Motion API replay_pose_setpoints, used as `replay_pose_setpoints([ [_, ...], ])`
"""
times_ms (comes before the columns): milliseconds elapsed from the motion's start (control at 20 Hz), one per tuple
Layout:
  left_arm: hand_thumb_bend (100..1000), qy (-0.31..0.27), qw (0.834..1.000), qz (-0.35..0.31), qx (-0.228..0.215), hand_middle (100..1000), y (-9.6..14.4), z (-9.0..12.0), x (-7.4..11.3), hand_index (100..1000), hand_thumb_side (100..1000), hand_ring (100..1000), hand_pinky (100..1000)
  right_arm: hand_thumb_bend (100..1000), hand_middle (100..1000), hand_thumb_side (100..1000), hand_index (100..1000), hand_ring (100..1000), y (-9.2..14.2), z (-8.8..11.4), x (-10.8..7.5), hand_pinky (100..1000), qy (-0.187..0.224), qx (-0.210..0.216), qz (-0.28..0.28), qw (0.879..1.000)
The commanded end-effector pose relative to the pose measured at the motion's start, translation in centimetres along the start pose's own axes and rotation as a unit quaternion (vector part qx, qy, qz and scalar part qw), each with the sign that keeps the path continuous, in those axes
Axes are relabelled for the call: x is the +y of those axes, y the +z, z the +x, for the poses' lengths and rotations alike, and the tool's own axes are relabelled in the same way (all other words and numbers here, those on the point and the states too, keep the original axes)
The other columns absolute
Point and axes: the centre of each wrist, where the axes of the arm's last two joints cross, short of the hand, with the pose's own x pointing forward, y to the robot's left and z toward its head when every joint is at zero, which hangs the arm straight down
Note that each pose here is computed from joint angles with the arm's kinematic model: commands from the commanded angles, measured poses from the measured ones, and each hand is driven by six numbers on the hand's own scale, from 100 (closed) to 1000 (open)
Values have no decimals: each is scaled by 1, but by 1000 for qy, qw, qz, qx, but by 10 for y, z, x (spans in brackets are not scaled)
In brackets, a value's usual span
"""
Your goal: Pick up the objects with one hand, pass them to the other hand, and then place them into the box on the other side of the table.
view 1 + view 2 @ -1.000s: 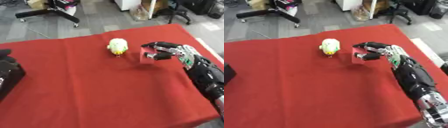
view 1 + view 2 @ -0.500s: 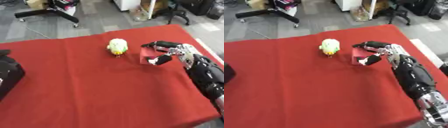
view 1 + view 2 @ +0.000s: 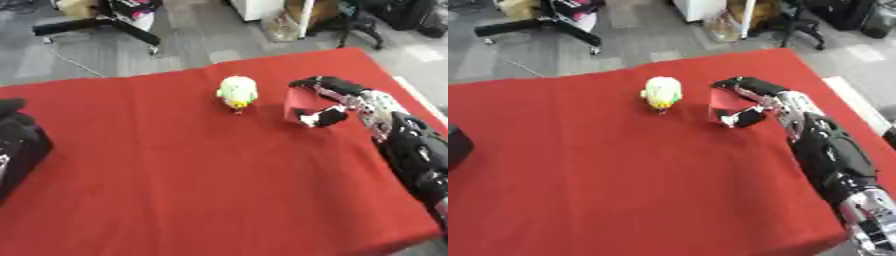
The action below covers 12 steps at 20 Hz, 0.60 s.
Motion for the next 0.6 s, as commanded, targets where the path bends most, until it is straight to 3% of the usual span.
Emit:
replay_pose_setpoints([
  [50,446,-22,1000,1,-10,593,-1,7,1,795,848,551,682,100,265,439,908,424,-15,21,-29,729,-10,-41,-75,996],
  [350,444,-81,997,8,-12,610,-5,7,-12,806,753,576,686,100,265,524,892,414,-45,92,-40,713,-106,-130,-131,977],
  [600,618,-167,981,55,-81,686,-16,15,-35,836,586,649,724,100,267,588,877,406,-62,161,-34,700,-232,-192,-115,947],
])
